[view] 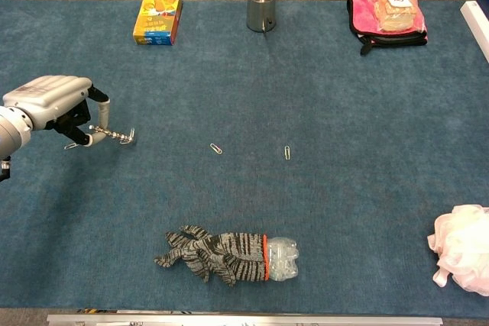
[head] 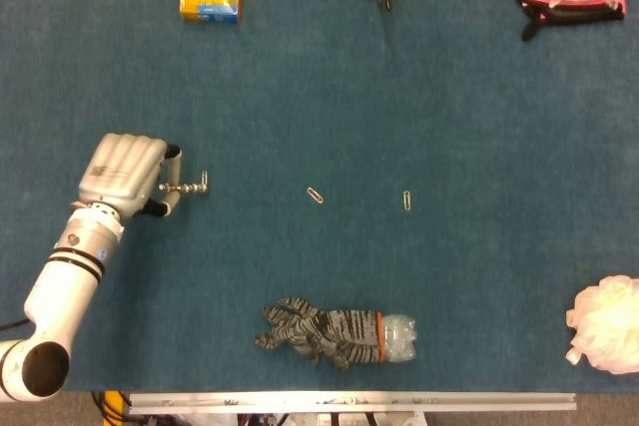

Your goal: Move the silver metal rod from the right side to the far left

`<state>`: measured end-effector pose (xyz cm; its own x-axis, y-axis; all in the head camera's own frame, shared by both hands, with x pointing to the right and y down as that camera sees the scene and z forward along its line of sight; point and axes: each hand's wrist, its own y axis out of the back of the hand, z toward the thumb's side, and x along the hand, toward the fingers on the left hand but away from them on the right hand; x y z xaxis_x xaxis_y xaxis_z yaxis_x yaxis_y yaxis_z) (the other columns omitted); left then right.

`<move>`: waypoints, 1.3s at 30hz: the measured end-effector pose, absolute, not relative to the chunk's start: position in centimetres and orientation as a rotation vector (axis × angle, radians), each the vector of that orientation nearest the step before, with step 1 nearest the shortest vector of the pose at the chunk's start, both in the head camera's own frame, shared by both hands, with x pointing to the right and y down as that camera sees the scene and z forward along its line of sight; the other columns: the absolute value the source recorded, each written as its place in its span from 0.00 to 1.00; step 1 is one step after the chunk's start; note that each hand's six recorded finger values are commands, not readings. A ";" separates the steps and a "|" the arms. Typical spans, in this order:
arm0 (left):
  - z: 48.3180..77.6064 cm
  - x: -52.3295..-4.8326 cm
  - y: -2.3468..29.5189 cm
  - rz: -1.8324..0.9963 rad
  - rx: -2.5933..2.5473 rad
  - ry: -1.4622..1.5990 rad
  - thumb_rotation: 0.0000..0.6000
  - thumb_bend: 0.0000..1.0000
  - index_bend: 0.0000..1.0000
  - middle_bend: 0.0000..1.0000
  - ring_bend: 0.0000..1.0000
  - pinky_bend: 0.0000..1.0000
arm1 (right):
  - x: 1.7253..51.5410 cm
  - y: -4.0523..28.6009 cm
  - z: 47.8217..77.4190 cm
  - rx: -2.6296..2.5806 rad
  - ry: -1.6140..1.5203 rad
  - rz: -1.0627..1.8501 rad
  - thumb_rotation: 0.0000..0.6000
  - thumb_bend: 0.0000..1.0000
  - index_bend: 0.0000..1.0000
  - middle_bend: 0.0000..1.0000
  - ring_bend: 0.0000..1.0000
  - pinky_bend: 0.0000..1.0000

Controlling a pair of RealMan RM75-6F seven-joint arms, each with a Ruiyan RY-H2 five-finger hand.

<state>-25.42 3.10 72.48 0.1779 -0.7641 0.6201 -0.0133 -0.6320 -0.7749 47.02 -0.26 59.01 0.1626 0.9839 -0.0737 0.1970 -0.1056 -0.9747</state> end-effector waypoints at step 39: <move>72.5 -33.4 4.7 -1.726 -1.714 0.815 1.00 0.37 0.56 1.00 1.00 1.00 | 46.5 -0.1 59.3 -1.510 -1.180 1.060 1.00 0.09 0.47 0.40 0.32 0.40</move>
<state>-33.37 4.74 72.54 -0.0179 -0.7567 0.6535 -0.0240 -0.6531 -0.7569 46.49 -0.09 59.30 0.1709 0.9813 -0.0887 0.1926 -0.1215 -0.9737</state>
